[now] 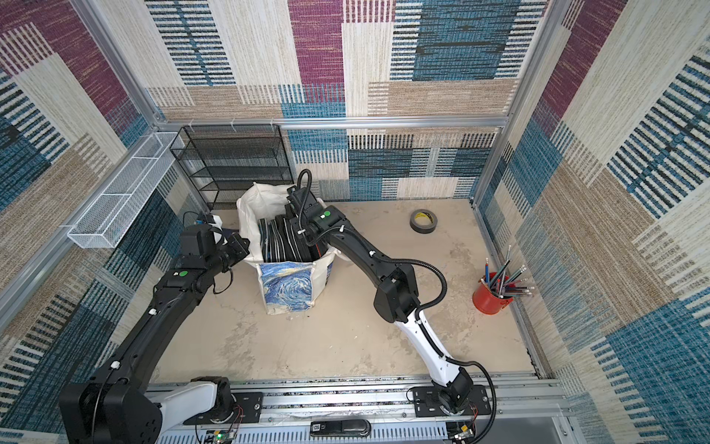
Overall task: Remove the ping pong set from the canvas bag
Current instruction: Pick up the ping pong set from the canvas bag.
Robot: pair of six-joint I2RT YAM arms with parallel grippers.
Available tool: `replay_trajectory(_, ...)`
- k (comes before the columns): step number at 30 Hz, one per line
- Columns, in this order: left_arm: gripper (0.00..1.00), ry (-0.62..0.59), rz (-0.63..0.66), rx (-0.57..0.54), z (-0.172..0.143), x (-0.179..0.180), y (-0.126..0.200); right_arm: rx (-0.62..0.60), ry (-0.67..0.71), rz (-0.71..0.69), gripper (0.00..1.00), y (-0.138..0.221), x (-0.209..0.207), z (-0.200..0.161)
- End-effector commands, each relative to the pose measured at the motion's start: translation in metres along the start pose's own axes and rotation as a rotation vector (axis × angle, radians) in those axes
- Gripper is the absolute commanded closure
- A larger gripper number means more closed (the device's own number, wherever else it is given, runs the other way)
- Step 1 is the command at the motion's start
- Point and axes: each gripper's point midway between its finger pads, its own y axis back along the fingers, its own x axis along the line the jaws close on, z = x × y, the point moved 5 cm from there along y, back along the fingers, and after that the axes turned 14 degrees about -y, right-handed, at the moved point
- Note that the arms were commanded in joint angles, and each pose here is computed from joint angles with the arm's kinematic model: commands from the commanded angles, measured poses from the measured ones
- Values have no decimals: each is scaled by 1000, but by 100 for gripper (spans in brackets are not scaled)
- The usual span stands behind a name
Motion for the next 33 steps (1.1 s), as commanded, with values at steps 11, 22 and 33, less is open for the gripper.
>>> replay_trajectory(11,100,-2,21,-24,4,7,-6,-416,-46,150,100,214,-4,115)
replay_trajectory(22,100,5,40,-23,3,14,-9,-500,-53,204,100,258,-6,129)
replay_trajectory(33,100,-1,26,-16,1,15,-13,-537,-68,209,100,282,-13,130)
